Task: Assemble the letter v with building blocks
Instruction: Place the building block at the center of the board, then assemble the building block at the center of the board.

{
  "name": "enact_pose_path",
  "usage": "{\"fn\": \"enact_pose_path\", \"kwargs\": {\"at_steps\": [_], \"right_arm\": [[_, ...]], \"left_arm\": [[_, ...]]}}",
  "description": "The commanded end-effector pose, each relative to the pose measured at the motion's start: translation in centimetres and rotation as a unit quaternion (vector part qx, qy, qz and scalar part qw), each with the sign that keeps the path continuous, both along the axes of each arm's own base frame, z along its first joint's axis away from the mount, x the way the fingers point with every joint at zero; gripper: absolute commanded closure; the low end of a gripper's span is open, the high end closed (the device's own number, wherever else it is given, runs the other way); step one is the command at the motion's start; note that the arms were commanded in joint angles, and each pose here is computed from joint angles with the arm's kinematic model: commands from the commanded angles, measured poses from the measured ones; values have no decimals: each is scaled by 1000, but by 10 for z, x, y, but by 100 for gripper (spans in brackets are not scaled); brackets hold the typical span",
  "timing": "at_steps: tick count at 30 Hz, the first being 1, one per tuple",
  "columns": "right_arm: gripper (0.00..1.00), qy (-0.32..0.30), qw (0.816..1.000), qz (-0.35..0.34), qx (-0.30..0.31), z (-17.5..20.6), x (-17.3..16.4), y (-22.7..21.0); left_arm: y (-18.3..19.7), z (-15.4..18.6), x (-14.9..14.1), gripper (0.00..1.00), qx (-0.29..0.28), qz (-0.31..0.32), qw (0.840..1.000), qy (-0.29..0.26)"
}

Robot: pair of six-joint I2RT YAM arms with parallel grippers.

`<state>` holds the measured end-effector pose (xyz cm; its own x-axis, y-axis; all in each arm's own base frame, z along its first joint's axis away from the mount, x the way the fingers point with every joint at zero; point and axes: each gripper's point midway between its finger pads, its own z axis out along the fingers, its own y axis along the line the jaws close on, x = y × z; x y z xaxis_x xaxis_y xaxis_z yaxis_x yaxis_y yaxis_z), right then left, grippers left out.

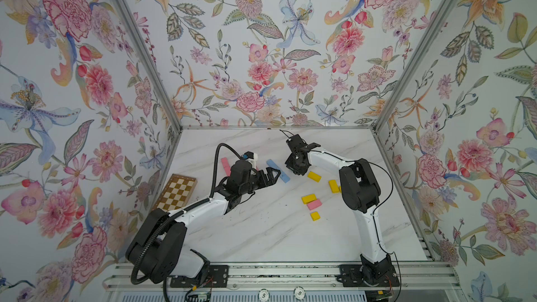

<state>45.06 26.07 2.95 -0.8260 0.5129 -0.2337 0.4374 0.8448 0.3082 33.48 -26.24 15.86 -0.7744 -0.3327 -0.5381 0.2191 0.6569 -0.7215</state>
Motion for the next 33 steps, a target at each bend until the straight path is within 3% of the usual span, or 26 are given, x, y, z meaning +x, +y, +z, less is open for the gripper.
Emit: {"fn": "enact_pose_path", "kwargs": {"at_steps": [1, 5, 9, 19, 33], "right_arm": [[58, -5, 1000, -2, -19, 12, -6, -11], [43, -9, 999, 29, -18, 22, -2, -15], [22, -24, 996, 75, -38, 34, 8, -24], [30, -7, 983, 150, -105, 23, 35, -26], [44, 14, 979, 145, -143, -9, 30, -26]], "left_arm": [[4, -9, 0, 1, 9, -5, 1000, 3], [5, -10, 1, 1, 10, -3, 1000, 5], [5, -10, 2, 1, 14, -4, 1000, 5], [4, -9, 7, 1, 22, -3, 1000, 7], [5, -14, 8, 1, 26, -5, 1000, 11]]}}
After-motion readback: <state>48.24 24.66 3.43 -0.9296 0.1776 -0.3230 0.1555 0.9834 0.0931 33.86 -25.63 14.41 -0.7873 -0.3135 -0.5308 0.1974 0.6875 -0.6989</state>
